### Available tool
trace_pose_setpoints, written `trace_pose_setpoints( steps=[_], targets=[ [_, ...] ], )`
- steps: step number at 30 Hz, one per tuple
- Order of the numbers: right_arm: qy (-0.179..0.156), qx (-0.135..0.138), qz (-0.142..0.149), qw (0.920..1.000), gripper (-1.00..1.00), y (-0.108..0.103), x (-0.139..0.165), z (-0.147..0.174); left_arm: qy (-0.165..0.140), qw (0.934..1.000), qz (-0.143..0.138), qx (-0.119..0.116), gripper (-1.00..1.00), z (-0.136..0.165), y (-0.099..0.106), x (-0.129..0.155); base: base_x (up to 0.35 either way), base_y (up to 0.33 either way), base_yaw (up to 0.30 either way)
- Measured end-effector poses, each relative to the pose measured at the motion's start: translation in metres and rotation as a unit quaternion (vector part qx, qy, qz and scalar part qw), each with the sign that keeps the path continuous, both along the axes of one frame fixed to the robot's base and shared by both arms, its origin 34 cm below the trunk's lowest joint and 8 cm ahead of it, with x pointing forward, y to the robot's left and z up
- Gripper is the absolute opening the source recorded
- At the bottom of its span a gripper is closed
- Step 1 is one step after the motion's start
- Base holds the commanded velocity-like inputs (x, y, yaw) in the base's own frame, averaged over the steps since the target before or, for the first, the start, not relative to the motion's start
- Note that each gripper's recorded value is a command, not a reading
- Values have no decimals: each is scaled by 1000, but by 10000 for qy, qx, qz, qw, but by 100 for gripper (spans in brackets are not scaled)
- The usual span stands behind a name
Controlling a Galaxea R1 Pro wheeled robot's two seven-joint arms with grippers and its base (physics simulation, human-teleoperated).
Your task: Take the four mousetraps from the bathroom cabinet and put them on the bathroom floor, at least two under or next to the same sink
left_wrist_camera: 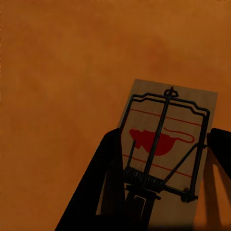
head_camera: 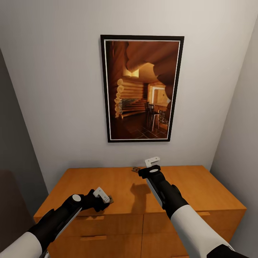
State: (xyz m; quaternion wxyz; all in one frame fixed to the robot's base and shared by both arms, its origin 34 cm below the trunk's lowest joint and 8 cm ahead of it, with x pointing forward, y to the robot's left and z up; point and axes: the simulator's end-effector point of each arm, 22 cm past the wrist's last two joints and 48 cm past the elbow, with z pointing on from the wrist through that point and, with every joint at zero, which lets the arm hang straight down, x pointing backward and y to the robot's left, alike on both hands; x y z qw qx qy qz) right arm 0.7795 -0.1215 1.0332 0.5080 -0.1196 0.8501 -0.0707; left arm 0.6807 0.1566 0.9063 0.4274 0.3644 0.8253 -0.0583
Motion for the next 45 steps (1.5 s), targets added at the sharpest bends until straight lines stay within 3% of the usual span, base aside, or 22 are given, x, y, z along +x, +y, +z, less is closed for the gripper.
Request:
trace_pose_setpoints(
  steps=[22, 28, 39, 45],
  targets=[
    [1, 5, 1, 10000, 100, 0, 0, 0, 2, 10000, 8, -13, -100, 0, -1, 0, 0, 0, 0],
    [6, 7, 2, 10000, 100, 0, 0, -1, 21, 9999, -112, -21, -100, 1, -11, -4, 0, 0, 0],
    [4, 4, 3, 10000, 100, 0, 0, 0, -72, 9982, 407, -444, -100, 82, -6, 10, 0, 0, 0],
    [5, 5, 1, 10000, 100, 0, 0, 0, -85, 9959, 655, -612, -100, 101, 7, 16, 0, 0, 0]
  ],
)
